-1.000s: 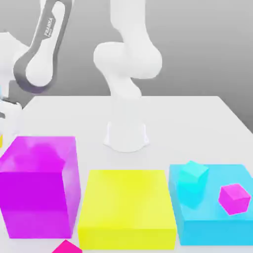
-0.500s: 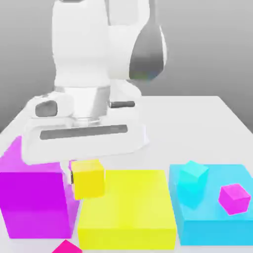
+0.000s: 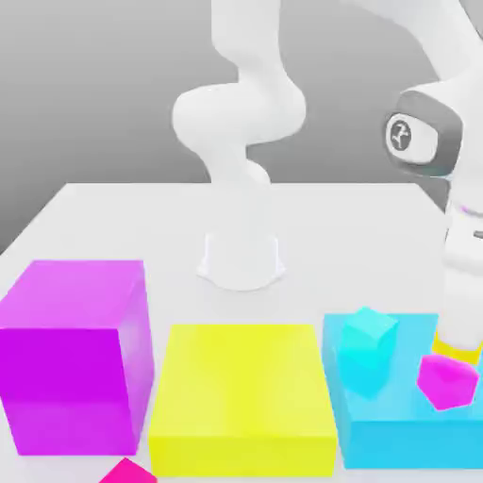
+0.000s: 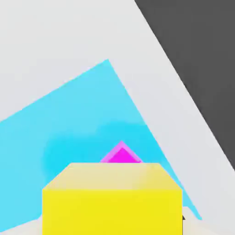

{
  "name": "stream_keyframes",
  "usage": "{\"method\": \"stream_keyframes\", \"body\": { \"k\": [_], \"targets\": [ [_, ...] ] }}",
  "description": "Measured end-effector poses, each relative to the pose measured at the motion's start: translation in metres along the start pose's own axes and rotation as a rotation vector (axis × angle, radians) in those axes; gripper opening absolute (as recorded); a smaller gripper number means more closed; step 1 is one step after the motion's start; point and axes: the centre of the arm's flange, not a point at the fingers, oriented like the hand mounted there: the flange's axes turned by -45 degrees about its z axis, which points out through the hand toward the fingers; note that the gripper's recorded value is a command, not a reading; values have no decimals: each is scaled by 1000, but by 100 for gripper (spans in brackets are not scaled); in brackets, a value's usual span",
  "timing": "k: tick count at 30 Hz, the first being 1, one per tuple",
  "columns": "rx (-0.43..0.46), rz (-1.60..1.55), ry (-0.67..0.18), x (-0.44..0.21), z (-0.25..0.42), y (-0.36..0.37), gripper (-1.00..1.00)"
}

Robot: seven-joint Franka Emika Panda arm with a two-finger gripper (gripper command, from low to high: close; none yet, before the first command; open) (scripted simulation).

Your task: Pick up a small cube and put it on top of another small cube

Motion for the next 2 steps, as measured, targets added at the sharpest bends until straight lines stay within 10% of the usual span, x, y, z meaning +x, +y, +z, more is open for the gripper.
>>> {"method": "stream_keyframes", "body": {
  "k": [2],
  "targets": [
    [0,0,0,0,0,0,100]
  ]
}}
